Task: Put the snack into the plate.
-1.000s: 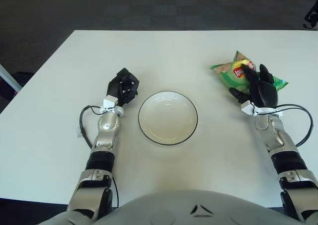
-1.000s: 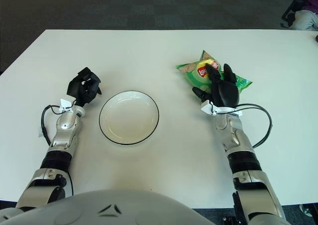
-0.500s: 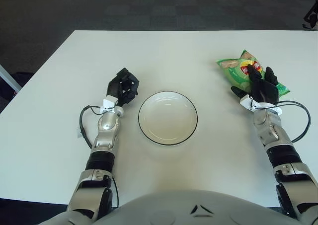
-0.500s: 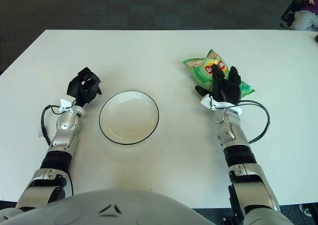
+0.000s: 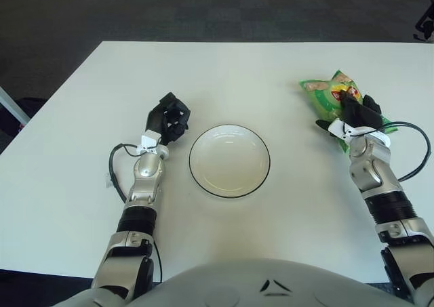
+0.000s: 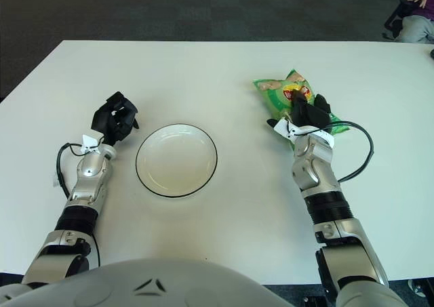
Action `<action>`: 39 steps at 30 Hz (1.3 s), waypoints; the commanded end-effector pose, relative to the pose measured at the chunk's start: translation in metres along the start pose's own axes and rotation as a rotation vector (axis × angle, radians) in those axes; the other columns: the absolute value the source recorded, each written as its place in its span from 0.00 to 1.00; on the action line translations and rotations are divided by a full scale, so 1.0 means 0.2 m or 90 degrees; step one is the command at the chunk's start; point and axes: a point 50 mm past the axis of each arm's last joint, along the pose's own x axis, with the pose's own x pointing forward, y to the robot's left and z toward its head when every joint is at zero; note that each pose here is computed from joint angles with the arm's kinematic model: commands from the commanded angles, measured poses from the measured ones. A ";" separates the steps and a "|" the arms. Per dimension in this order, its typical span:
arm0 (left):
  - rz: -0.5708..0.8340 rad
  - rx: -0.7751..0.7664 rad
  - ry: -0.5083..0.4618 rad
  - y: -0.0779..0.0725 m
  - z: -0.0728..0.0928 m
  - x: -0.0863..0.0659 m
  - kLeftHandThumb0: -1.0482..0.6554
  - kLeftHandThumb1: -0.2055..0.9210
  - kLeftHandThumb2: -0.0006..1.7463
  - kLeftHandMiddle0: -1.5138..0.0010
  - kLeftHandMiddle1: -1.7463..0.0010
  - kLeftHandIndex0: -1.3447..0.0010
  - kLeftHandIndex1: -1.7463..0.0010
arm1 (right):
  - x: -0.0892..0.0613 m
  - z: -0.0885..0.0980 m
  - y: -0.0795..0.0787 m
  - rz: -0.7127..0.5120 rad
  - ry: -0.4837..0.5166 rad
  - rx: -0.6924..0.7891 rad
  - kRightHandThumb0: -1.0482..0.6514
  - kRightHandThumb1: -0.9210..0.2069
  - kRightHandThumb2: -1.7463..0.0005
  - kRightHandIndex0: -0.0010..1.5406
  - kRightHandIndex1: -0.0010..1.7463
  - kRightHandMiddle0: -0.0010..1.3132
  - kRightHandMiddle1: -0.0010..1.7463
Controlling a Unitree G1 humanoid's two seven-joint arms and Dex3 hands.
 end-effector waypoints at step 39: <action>0.008 0.012 0.018 0.00 -0.04 -0.05 0.47 1.00 0.17 0.37 0.00 0.44 0.00 | -0.09 -0.06 0.12 -0.342 -0.137 0.121 0.62 0.47 0.30 0.33 0.98 0.30 1.00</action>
